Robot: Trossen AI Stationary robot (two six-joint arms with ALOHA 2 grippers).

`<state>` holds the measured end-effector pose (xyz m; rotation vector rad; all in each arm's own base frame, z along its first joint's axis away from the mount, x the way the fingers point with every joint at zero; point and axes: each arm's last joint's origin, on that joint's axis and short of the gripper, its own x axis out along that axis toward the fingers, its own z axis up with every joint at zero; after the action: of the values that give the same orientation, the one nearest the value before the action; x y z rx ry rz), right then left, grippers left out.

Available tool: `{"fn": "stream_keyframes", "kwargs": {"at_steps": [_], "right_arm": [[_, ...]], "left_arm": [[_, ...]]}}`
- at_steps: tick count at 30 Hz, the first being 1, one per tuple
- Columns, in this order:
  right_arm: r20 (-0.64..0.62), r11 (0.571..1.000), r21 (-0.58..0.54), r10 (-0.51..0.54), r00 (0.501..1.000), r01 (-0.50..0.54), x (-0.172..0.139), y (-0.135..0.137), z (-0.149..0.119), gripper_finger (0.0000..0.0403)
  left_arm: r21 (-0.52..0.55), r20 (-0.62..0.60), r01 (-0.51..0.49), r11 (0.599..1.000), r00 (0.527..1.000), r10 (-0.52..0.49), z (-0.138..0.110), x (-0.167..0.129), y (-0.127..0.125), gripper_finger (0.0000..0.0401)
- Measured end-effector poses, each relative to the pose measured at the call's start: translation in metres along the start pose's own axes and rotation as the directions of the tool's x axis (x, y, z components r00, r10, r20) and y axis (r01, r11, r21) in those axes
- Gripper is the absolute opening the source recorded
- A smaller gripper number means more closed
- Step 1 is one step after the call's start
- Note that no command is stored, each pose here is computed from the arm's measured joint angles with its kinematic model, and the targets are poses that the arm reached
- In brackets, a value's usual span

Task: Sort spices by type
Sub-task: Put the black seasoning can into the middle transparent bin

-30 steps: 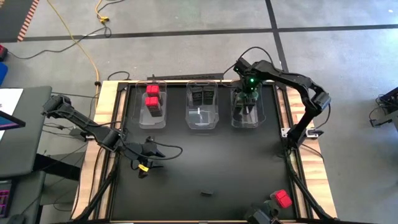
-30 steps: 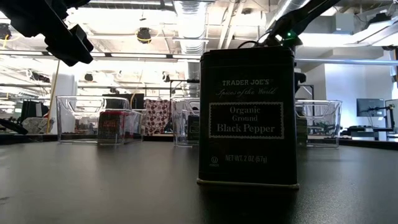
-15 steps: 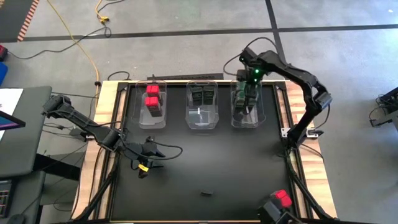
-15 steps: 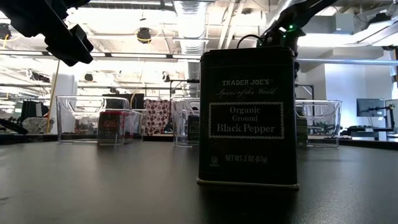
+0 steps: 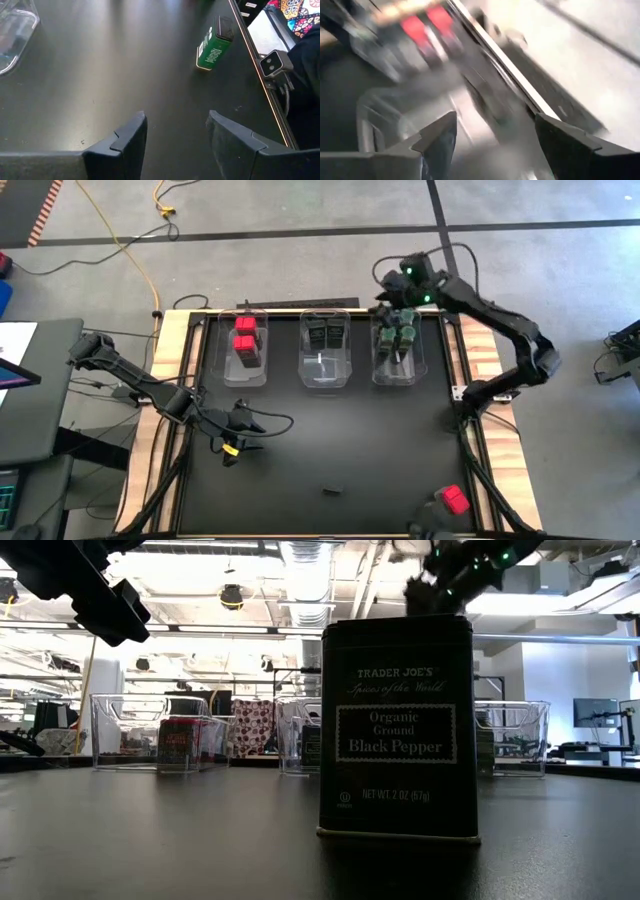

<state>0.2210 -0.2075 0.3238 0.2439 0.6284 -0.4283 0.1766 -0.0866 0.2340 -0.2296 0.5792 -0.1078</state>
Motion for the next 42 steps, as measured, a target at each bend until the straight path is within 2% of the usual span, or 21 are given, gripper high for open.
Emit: {"fn": "stream_keyframes", "kwargs": {"at_steps": [3, 6, 11, 14, 18, 20, 22, 28, 35, 38, 42], "right_arm": [[0.136, 0.998, 0.013, 0.059, 0.989, -0.062, 0.004, 0.024, 0.004, 0.0296], [0.265, 0.985, 0.080, 0.128, 0.956, -0.154, 0.012, 0.048, 0.011, 0.0296], [0.340, 0.954, 0.132, 0.213, 0.916, -0.271, 0.027, 0.090, 0.016, 0.0296], [0.328, 0.964, 0.104, 0.198, 0.924, -0.243, 0.038, 0.122, 0.011, 0.0296], [0.298, 0.987, -0.017, 0.160, 0.941, -0.162, 0.046, 0.165, -0.001, 0.0296], [0.289, 0.990, -0.073, 0.137, 0.947, -0.121, 0.044, 0.183, -0.007, 0.0296], [0.283, 0.992, -0.082, 0.116, 0.952, -0.096, 0.039, 0.198, -0.013, 0.0296], [0.170, 0.994, -0.017, 0.109, 0.979, -0.108, 0.018, 0.226, -0.035, 0.0296], [-0.069, 0.992, 0.038, 0.126, 0.990, -0.123, 0.004, 0.251, -0.071, 0.0296], [-0.205, 0.987, 0.149, 0.094, 0.974, -0.064, -0.005, 0.259, -0.092, 0.0296], [-0.391, 0.955, 0.278, 0.017, 0.920, 0.101, -0.026, 0.269, -0.122, 0.0295]], "left_arm": [[0.001, 0.000, 0.000, 1.000, 1.000, 0.000, 0.000, 0.000, 0.000, 0.0194], [0.025, 0.000, 0.000, 1.000, 1.000, 0.000, 0.000, 0.000, 0.000, 0.0194], [0.072, 0.000, 0.000, 0.997, 1.000, 0.000, 0.000, 0.000, 0.000, 0.0194], [0.080, 0.000, 0.000, 0.997, 1.000, 0.000, 0.000, 0.000, 0.000, 0.0194], [0.079, 0.000, 0.000, 0.997, 1.000, 0.000, 0.000, 0.000, 0.000, 0.0194], [0.060, 0.000, 0.000, 0.998, 1.000, 0.000, 0.000, 0.000, 0.000, 0.0194], [0.041, 0.001, 0.001, 0.999, 1.000, -0.001, 0.000, 0.000, 0.000, 0.0194], [0.040, 0.000, 0.000, 0.999, 1.000, 0.000, 0.000, 0.000, 0.000, 0.0194], [0.038, 0.000, 0.000, 0.999, 1.000, -0.001, 0.000, 0.000, 0.000, 0.0194], [0.038, 0.000, 0.000, 0.999, 1.000, 0.000, 0.000, 0.000, 0.000, 0.0194], [0.038, 0.000, 0.000, 0.999, 1.000, 0.000, 0.000, 0.000, 0.000, 0.0194]]}}
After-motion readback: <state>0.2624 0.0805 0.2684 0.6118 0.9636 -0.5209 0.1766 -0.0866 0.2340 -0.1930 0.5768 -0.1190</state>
